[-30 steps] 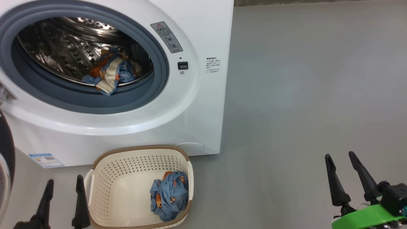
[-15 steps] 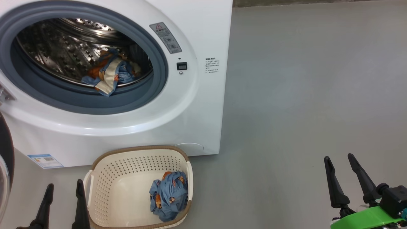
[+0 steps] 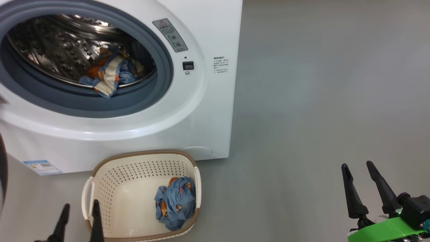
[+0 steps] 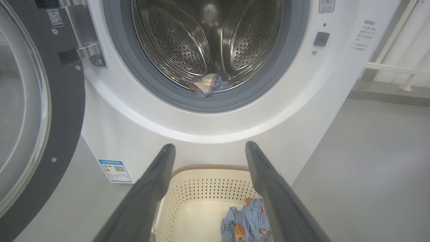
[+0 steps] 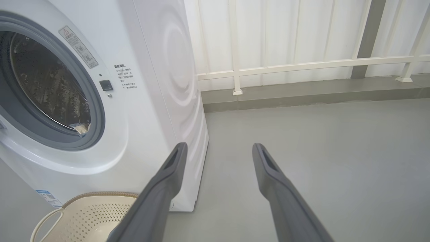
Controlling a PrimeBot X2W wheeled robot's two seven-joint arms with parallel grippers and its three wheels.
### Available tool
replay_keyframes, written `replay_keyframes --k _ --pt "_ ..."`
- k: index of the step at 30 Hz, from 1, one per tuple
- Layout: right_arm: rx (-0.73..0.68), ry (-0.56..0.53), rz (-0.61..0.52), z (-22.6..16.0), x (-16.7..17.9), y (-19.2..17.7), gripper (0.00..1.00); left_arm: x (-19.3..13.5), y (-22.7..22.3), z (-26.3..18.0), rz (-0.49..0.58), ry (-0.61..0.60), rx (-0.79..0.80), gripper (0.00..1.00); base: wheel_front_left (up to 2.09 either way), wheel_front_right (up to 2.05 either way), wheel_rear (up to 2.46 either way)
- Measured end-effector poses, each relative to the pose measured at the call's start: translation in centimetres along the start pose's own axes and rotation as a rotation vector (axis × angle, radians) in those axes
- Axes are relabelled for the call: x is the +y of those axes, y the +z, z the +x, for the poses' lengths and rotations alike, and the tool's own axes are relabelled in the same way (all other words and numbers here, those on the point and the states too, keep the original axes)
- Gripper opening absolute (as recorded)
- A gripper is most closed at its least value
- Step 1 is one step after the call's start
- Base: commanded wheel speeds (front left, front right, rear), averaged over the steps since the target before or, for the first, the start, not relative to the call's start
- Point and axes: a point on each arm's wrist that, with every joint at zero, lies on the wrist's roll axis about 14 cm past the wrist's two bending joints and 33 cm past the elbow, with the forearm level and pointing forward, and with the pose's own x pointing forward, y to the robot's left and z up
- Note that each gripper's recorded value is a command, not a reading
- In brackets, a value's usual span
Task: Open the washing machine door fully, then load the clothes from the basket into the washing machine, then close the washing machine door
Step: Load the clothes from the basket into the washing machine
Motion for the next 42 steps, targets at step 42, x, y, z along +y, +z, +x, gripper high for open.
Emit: replay_keyframes --k 42 --pt "0.107 -0.068 0.005 8.8 -1.4 -6.2 1.00 -7.5 -23.2 11.3 0.019 -0.304 0.715 1.00 0.00 0.00 0.00"
